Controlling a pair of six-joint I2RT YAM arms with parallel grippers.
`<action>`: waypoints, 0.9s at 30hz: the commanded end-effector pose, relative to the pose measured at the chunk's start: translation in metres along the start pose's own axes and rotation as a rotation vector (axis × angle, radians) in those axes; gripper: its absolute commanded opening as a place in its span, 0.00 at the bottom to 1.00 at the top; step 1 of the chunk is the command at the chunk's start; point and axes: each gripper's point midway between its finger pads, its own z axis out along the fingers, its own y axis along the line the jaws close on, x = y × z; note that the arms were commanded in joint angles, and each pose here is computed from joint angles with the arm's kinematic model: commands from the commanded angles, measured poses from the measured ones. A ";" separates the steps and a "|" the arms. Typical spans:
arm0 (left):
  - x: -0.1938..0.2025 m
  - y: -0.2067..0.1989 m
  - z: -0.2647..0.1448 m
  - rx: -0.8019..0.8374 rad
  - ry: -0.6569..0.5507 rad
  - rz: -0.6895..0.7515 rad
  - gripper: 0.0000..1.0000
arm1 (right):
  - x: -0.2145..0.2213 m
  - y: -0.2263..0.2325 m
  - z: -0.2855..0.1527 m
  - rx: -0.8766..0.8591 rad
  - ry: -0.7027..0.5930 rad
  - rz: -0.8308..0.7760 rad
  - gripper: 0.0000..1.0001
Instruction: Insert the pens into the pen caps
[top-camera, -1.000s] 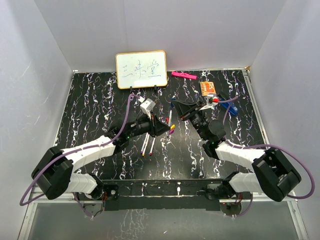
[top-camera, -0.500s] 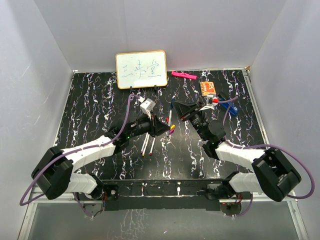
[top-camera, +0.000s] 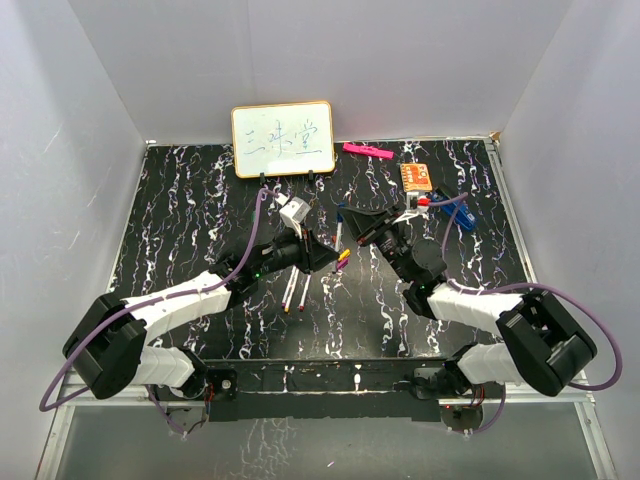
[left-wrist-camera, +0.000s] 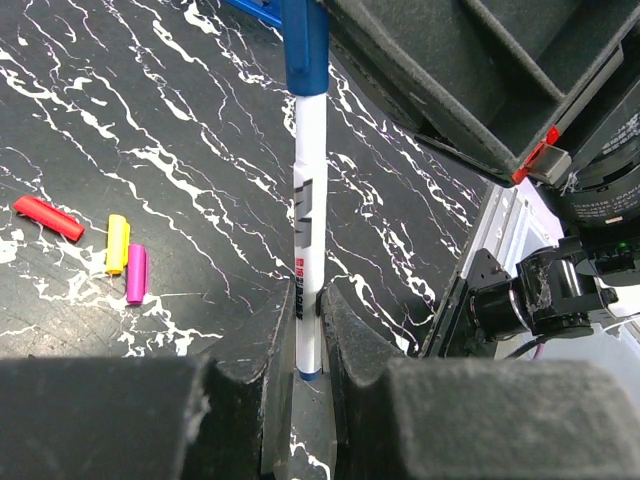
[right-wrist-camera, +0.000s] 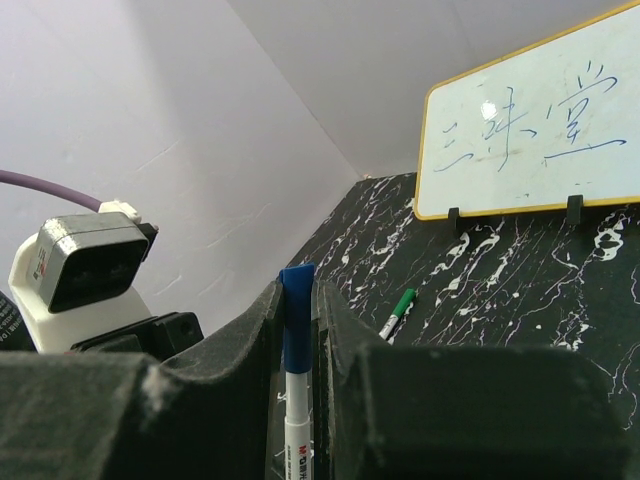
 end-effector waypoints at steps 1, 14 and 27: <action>-0.016 -0.010 -0.003 0.023 -0.053 0.036 0.00 | -0.002 0.009 0.002 -0.036 -0.008 0.004 0.00; -0.042 -0.014 -0.005 0.029 -0.185 0.043 0.00 | 0.038 0.003 -0.010 -0.043 0.155 0.005 0.00; -0.103 -0.034 -0.009 0.081 -0.398 0.096 0.00 | 0.080 -0.007 -0.020 -0.004 0.313 -0.014 0.00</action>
